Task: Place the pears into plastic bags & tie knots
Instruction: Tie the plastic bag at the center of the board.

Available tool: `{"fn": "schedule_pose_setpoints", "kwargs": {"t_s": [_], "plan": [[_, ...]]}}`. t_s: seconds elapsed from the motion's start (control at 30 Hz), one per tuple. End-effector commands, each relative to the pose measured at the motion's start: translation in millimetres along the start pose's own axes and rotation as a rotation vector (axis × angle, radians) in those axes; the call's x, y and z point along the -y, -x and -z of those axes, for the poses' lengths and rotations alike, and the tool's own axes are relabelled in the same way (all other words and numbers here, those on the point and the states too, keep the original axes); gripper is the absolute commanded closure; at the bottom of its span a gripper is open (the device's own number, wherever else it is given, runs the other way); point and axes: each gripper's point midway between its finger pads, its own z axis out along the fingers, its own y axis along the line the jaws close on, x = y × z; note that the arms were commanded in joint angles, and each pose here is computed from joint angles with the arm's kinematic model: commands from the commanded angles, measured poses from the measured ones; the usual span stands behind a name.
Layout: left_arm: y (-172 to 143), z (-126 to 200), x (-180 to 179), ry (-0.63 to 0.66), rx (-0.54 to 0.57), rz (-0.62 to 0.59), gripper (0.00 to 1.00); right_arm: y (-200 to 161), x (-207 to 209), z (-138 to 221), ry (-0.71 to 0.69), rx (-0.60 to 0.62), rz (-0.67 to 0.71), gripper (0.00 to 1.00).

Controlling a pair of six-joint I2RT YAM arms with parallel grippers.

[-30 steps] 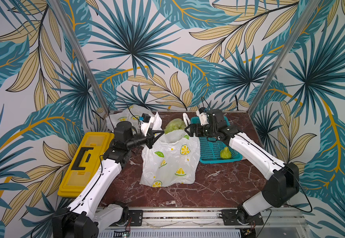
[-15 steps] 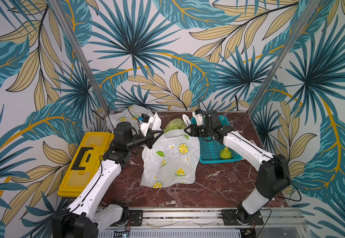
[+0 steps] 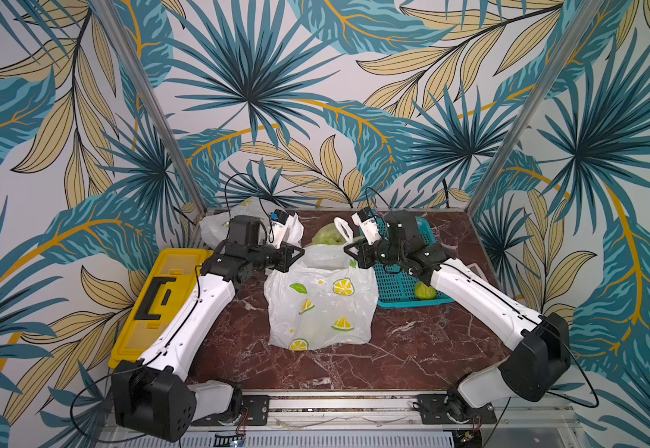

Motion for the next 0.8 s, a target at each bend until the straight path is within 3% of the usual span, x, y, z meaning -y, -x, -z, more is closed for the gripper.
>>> {"fn": "schedule_pose_setpoints", "kwargs": {"t_s": [0.0, 0.13, 0.33, 0.57, 0.77], "plan": [[-10, -8, 30, -0.240, -0.090, -0.013, 0.95, 2, -22, 5, 0.025, -0.005, 0.273, 0.93], [-10, -18, 38, -0.355, -0.119, -0.041, 0.94, 11, -40, -2, 0.088, 0.014, 0.367, 0.94], [-15, -21, 46, -0.444, -0.126, -0.073, 0.80, 3, -38, -21, 0.083, -0.049, 0.410, 0.95], [-14, -14, 54, -0.480, -0.110, -0.110, 0.54, -12, -34, -31, 0.053, -0.129, 0.465, 0.97], [-3, -10, 50, -0.448, -0.083, -0.137, 0.46, -20, -38, -36, 0.061, -0.155, 0.511, 0.98]]}}
